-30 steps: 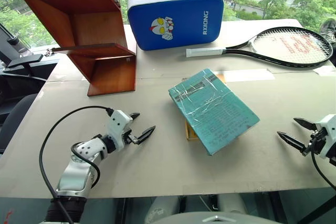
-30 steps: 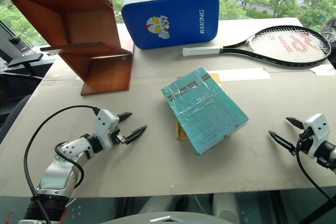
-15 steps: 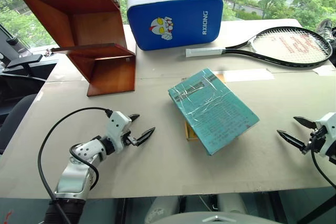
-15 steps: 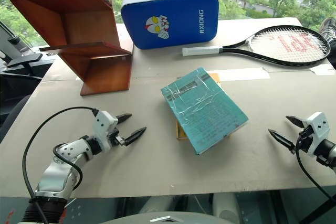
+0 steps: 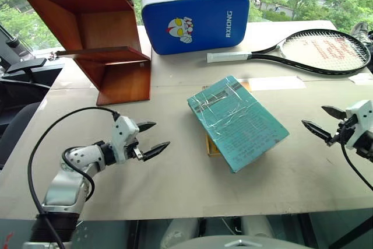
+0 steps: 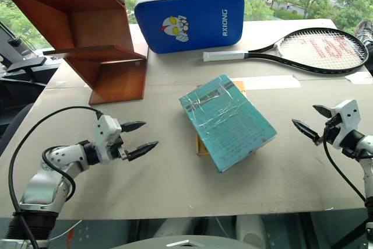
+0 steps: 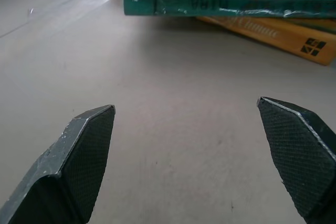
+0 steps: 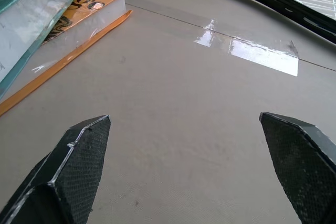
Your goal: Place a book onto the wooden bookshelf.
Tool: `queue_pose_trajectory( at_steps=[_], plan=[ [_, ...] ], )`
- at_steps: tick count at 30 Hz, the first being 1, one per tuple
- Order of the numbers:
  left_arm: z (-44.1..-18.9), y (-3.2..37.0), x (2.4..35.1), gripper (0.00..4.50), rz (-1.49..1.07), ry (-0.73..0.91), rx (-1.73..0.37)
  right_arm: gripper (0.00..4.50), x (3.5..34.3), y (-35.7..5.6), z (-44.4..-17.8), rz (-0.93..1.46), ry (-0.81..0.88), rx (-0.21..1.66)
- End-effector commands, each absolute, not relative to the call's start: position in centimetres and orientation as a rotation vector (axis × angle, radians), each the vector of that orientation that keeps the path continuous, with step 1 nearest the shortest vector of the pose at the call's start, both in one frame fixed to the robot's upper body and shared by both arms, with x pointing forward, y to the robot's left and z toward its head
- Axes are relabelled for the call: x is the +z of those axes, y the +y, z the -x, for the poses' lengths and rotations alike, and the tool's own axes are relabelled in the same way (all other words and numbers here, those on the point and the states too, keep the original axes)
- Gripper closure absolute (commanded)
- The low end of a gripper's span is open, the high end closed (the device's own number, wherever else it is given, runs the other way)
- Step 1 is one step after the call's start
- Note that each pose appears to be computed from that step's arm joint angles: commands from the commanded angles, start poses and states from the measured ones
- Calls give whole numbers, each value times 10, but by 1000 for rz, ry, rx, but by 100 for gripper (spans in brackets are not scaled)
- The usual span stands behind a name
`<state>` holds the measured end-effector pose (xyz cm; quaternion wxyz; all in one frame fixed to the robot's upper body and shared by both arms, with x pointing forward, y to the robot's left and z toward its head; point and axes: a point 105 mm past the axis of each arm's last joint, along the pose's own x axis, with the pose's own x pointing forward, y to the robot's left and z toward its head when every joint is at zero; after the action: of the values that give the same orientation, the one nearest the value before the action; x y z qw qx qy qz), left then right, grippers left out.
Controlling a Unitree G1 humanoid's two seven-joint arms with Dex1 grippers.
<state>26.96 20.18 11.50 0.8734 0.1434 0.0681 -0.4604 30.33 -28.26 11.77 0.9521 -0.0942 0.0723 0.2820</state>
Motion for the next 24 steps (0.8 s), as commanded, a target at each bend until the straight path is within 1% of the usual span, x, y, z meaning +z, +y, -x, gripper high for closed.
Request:
queue_pose_trajectory(
  at_steps=[1,3,8,13,22,24],
  plan=[
    [-262,198,162,0,-320,49,-1068,138,136,-260,-303,181,95,672],
    [-261,199,174,0,-352,58,-1103,206,139,-248,-301,171,90,725],
    [-263,201,196,0,-386,47,-1137,444,141,-215,-292,116,109,849],
    [-260,198,197,0,-380,63,-1172,444,131,-188,-281,100,159,944],
    [-256,197,190,0,-359,104,-1198,444,142,-146,-271,42,139,1062],
    [-256,198,189,0,-356,106,-1196,444,142,-142,-271,43,141,1067]
  ],
)
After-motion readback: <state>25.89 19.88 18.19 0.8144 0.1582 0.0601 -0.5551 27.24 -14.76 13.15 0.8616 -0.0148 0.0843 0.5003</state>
